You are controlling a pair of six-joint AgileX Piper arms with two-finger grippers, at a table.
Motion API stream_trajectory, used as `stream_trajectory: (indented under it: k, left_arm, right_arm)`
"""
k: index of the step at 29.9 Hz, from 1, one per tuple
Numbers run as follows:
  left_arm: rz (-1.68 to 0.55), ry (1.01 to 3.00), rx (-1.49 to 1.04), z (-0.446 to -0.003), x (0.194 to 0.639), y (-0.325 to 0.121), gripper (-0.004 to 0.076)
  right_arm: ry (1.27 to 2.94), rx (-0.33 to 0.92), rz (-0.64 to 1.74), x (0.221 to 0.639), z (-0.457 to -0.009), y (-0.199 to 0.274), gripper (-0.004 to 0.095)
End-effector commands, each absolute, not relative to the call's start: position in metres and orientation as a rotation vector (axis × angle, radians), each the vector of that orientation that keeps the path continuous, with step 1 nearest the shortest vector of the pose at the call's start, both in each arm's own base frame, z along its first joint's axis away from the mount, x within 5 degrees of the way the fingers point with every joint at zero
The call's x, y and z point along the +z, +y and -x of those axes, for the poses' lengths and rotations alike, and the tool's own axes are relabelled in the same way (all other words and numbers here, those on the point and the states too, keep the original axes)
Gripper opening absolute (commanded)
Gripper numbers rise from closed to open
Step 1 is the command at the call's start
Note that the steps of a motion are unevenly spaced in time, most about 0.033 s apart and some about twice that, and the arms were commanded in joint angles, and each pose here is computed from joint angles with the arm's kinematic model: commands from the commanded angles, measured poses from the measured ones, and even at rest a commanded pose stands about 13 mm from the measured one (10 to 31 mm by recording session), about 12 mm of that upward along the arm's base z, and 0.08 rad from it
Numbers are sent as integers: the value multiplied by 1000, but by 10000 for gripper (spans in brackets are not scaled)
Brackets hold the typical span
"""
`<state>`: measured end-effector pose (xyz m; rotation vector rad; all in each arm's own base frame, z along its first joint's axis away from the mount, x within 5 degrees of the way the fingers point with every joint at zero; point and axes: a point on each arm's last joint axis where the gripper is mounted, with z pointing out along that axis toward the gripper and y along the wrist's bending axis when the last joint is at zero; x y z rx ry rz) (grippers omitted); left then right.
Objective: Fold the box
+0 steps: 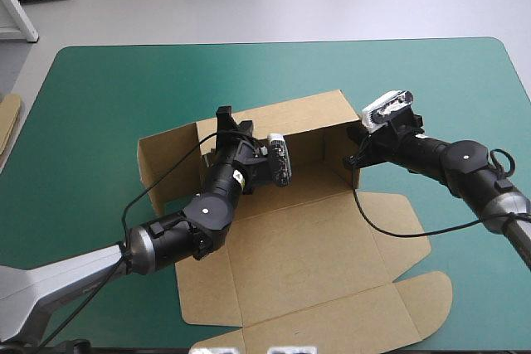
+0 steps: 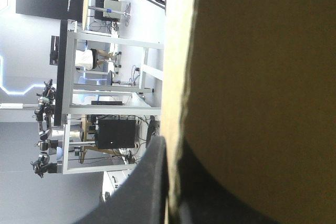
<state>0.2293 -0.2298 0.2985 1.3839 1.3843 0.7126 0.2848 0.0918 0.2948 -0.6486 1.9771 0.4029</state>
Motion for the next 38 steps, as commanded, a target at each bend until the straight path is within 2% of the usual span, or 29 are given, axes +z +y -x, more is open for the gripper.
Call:
stream_trajectory:
  k: [1, 3, 5, 6, 10, 12, 19, 25, 31, 38]
  left_arm:
    - [-1374, 1258, 659, -224, 323, -237, -8]
    - [-1370, 1261, 661, -224, 323, -236, 1]
    - [-1356, 1284, 652, -224, 324, -236, 71]
    - [-1352, 1293, 640, -223, 324, -237, 117]
    - [-1330, 1314, 553, -212, 332, -248, 388]
    - [-1334, 1314, 509, -203, 333, -256, 470]
    - [-1342, 1280, 283, -154, 348, -278, 476]
    - [-1238, 1264, 123, -136, 389, -269, 475]
    - [-952, 1353, 137, -181, 442, -229, 437]
    - [-504, 1644, 102, -258, 451, -140, 430]
  right_arm:
    - [1903, 562, 768, 311, -271, 108, -19]
    - [1902, 565, 765, 311, -271, 108, -19]
    - [1902, 565, 765, 311, -271, 108, -19]
    - [1902, 565, 765, 311, -271, 108, -19]
    - [1907, 559, 746, 311, -272, 107, -19]
    - [1919, 559, 712, 311, -273, 106, -17]
    - [1927, 520, 653, 311, -277, 102, -18]
    - [1932, 519, 633, 312, -277, 102, -17]
    - [1940, 529, 613, 312, -277, 102, -17]
    - [1950, 553, 599, 312, -277, 102, -17]
